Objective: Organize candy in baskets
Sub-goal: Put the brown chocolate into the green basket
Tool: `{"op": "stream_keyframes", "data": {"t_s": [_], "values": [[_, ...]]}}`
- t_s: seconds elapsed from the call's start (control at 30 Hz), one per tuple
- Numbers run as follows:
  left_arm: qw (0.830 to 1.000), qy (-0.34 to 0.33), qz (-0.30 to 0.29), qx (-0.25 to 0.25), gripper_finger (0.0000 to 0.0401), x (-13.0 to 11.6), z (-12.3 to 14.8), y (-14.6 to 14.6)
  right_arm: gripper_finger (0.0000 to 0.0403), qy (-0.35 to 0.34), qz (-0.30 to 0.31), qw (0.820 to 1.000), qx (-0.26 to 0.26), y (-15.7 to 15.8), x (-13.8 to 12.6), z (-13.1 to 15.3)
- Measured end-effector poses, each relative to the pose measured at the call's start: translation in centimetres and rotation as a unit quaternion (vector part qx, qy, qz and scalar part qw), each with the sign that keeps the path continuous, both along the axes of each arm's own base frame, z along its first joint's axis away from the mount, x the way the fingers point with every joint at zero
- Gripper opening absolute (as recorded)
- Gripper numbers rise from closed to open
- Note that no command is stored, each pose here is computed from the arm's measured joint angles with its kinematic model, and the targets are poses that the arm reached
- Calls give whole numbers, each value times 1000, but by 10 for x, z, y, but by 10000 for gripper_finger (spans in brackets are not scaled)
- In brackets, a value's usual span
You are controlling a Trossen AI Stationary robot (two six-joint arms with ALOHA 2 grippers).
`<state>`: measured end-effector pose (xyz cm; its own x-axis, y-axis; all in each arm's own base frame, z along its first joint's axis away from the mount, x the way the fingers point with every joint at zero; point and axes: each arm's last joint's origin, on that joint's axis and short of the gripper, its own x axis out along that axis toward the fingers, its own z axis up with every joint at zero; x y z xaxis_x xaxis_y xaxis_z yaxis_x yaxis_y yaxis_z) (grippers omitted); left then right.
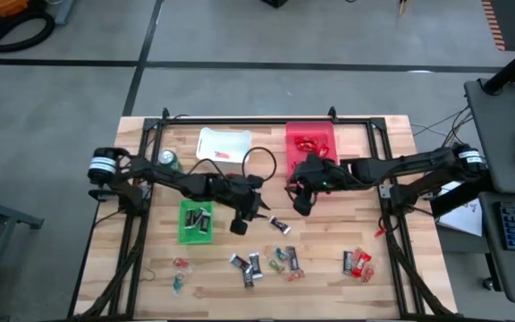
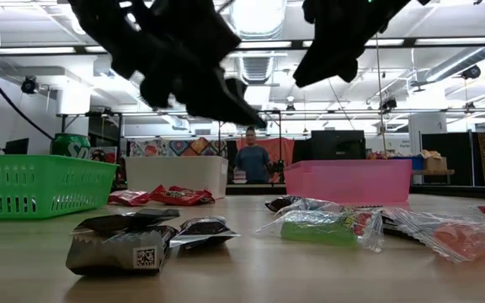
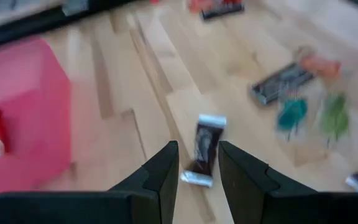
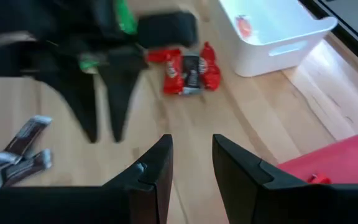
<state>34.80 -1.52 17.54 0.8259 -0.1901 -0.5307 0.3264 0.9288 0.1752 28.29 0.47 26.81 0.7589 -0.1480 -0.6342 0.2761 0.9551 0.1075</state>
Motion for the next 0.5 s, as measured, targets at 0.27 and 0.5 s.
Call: {"op": "stream_keyframes", "data": {"t_s": [0.27,0.5], "values": [[1000,-26,-4,-2,99,19,-35,-1,105,1,6,1000,1,4,-3,2],[999,-30,-2,-21,130,23,-44,0,105,6,6,1000,0,4,-4,0]]}}
